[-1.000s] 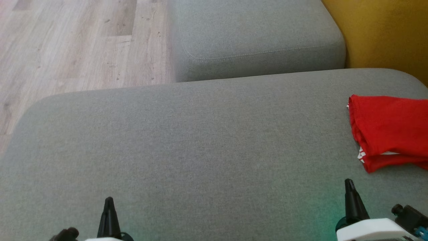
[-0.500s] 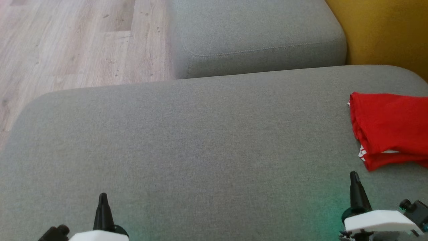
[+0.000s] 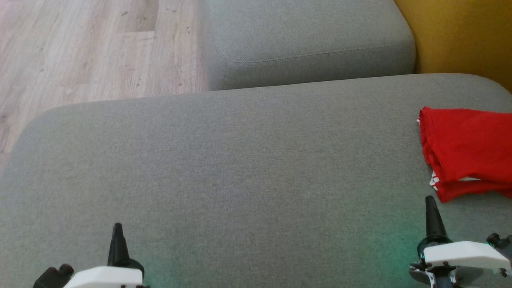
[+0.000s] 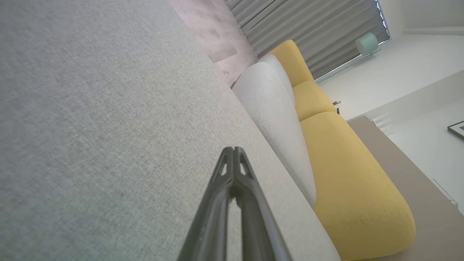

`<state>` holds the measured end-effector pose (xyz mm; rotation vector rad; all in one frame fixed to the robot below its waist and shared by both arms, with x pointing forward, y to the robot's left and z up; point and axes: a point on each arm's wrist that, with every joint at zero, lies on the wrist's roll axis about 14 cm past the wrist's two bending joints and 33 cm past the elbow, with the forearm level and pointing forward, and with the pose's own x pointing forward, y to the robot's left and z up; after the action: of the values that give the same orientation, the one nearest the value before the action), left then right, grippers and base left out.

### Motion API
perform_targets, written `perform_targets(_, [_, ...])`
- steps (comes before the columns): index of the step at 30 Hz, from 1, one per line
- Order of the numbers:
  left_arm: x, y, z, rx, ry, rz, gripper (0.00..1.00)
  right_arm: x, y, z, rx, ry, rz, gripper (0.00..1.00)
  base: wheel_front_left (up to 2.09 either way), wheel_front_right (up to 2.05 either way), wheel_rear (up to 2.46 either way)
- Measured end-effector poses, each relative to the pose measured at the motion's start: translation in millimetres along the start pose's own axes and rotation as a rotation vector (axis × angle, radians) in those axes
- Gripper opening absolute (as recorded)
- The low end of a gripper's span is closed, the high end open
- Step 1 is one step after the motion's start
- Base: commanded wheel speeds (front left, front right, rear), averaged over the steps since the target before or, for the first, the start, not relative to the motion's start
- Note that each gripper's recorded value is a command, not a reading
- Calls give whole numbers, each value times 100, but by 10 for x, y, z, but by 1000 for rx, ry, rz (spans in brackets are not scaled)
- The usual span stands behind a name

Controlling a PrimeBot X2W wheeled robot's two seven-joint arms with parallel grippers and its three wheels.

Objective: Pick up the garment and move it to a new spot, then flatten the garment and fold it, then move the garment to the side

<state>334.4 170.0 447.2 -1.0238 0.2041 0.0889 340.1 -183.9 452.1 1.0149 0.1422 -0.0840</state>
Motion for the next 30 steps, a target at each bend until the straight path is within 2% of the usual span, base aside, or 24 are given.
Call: perform_targets(30, [195,-109,184,-329,-9,-50,0,149,23,163,346,-23,5,0,0,0,0])
